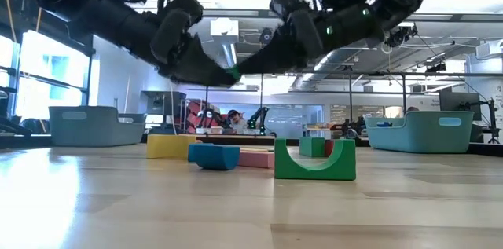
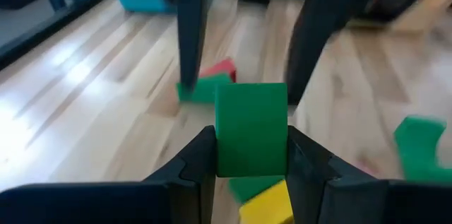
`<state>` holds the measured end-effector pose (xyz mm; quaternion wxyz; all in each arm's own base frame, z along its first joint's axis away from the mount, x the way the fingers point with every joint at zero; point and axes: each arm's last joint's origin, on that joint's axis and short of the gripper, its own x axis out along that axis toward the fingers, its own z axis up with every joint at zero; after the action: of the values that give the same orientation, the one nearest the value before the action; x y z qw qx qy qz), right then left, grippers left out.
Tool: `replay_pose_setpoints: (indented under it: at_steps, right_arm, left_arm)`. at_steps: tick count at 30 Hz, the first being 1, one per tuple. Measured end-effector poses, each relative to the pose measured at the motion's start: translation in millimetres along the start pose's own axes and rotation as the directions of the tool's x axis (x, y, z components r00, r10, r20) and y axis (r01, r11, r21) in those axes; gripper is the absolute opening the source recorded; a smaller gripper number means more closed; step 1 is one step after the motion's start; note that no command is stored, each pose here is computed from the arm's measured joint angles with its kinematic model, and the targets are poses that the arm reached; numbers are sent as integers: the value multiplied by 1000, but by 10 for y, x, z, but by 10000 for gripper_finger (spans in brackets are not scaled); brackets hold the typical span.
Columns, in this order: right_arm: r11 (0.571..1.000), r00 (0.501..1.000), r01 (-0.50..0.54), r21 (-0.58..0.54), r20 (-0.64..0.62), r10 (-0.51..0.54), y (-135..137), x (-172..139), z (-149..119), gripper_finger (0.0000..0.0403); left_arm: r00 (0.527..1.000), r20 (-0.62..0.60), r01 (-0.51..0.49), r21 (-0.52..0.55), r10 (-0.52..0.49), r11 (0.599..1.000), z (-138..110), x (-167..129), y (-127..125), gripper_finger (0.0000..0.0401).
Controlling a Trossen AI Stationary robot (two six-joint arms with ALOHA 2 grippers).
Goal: Sort blocks by size
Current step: Put the green semicircle block into the green bin
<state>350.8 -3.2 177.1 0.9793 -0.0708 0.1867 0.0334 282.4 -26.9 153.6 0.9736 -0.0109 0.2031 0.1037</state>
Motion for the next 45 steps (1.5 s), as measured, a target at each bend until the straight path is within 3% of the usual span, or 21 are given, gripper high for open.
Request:
replay_pose_setpoints:
  at_steps: [6,25,28,33,36,41,45]
  right_arm:
    - [995,994,-95,17,52,94,-7,-29,63,222]
    - [994,994,-98,44,62,95,-14,28,16,220]
    - [994,993,-104,46,69,100,-14,29,20,197]
    - [993,992,-108,45,68,105,-11,30,17,127]
    - [992,993,-107,64,65,103,-11,30,15,128]
    - [996,998,-18,84,-53,22,-31,-119,56,128]
    - [979,951,195,67,-256,-172,-114,-472,101,128]
  left_arm:
    - [1000,-3,-2,25,2,1000,-6,0,3,104]
    - [991,68,107,103,-114,989,72,-6,-39,106]
    - [991,72,106,104,-113,989,76,-7,-38,106]
    - [992,70,97,100,-104,990,74,-6,-35,107]
    - [992,77,94,102,-102,990,81,-6,-34,118]
    - [992,92,81,97,-90,992,101,3,0,162]
    - [994,71,79,73,-84,994,83,11,20,193]
